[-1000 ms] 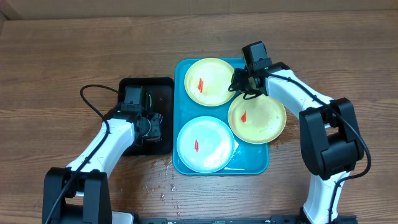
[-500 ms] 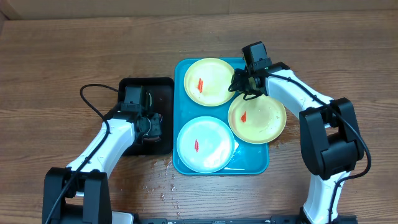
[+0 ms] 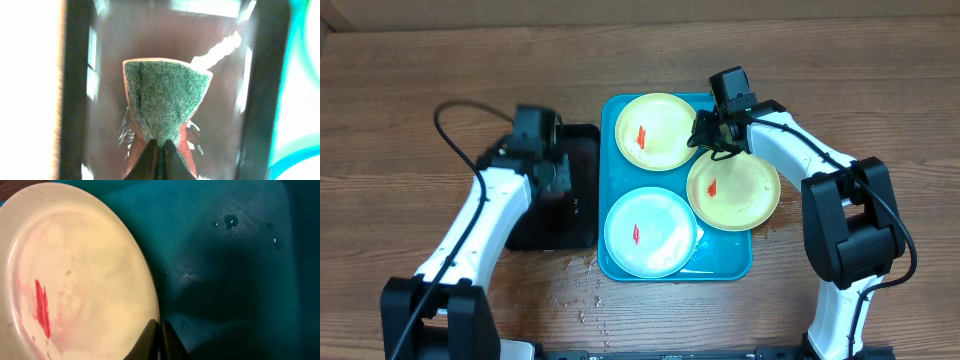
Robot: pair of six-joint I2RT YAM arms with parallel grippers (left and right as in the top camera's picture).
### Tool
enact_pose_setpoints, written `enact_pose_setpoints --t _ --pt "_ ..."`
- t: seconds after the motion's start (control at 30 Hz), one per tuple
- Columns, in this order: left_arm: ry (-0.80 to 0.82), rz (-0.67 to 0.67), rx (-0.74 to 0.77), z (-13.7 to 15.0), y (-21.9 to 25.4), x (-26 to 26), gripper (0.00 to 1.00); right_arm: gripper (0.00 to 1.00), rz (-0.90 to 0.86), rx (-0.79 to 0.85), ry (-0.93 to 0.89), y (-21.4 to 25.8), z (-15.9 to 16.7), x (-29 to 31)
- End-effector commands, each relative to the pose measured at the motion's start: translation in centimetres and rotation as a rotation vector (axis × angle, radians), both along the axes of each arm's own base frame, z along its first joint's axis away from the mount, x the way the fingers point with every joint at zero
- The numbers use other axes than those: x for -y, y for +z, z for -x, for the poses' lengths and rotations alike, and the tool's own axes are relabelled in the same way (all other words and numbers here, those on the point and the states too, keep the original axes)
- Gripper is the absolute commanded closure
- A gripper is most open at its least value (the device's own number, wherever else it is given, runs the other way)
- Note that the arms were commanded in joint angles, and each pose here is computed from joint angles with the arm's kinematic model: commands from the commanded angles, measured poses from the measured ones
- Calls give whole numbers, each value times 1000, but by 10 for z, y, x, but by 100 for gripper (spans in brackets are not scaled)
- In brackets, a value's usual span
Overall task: Clean dirty plates on tray and stack at the side
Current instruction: 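Lift the sponge with the left gripper over the top yellow plate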
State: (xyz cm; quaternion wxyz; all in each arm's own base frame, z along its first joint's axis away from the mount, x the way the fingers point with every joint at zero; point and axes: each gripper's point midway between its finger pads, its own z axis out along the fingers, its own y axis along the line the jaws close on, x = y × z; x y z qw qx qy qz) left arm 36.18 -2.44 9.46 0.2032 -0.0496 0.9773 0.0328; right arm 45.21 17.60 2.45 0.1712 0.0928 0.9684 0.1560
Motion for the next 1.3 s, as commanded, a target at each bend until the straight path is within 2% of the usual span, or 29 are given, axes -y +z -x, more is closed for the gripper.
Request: enact_pose_setpoints --t 0.0,0.23,0.4,0.63,0.83,1.0,1.27 --pt "-52 -70 125 -33 48 -4 96 96 -5 0 2 -5 -1 -2" --pt "-69 -59 223 -55 83 2 96 96 -14 2 6 -4 -2 -4" --pt "-155 36 229 -60 82 35 96 96 -60 -9 3 -2 -1 -11" --pt "-224 214 212 -90 84 96 96 96 -60 -10 1 -2 0 -11" --pt "-258 294 192 -107 55 155 96 96 -57 -10 2 -3 0 -12" --pt "-262 270 153 -106 23 180 96 96 -57 -10 2 -3 0 -11" --pt "-211 166 141 -114 -8 173 96 96 -57 -11 2 -3 0 -11"
